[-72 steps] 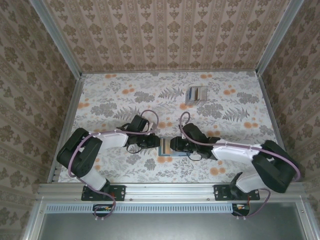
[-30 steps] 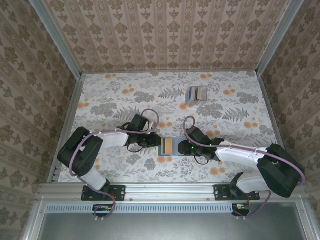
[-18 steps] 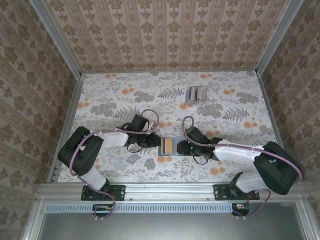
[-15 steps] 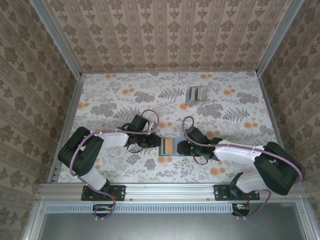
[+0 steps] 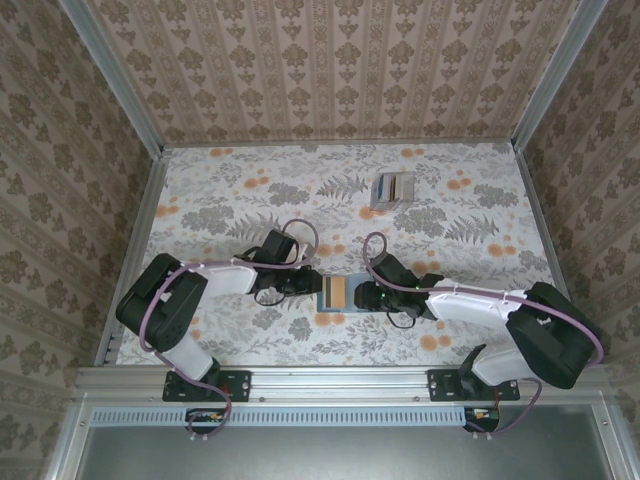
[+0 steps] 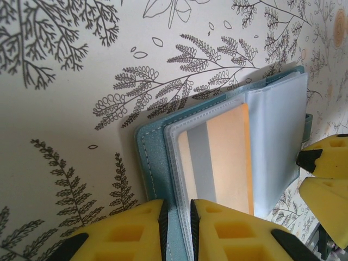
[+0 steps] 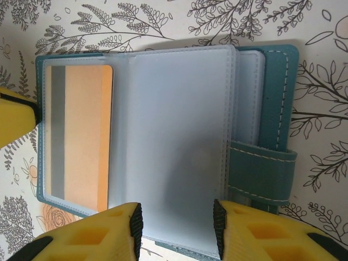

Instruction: Put the credit cards into the card holder

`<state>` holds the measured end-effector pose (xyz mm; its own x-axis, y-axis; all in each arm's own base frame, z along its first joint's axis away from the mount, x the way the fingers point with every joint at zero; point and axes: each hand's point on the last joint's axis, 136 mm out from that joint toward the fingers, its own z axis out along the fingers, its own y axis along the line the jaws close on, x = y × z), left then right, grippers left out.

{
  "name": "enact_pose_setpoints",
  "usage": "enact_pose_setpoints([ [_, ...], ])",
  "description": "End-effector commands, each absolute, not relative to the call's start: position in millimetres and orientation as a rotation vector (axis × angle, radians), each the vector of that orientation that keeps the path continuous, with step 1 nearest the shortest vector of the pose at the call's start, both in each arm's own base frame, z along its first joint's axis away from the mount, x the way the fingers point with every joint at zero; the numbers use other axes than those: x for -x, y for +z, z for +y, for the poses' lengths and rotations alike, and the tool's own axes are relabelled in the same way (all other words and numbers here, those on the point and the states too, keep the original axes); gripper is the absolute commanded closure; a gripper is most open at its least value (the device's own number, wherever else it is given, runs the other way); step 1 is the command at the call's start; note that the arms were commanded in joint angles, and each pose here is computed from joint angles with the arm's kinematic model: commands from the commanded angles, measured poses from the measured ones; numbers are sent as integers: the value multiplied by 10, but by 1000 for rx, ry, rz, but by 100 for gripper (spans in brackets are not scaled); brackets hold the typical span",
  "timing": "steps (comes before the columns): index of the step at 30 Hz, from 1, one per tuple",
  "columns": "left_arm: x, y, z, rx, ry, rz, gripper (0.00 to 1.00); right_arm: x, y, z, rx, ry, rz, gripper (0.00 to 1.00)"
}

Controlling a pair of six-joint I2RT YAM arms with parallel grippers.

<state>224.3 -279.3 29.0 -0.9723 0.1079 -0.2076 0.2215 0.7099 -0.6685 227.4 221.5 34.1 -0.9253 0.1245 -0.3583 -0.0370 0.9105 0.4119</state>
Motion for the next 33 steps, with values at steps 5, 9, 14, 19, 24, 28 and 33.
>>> enact_pose_setpoints([
  [5,-2190,228,-2774,-246,-1120,2784,78,-2338,445,2154,-49,520,2661,56],
  [9,-2194,235,-2780,-250,-1123,2782,78,-2328,387,2222,-50,556,2679,57],
  [14,-2193,233,-2776,-248,-1120,2785,78,-2319,359,2261,-38,553,2689,59],
  [19,-2201,241,-2785,-247,-1123,2783,78,-2317,383,2250,-23,542,2689,61],
  [24,-2206,247,-2798,-249,-1125,2784,78,-2328,397,2281,-23,563,2681,65],
  [28,-2204,258,-2807,-255,-1128,2784,78,-2352,441,2347,-19,608,2662,70],
  [33,-2214,284,-2811,-260,-1126,2778,78,-2378,490,2416,-7,652,2642,74],
])
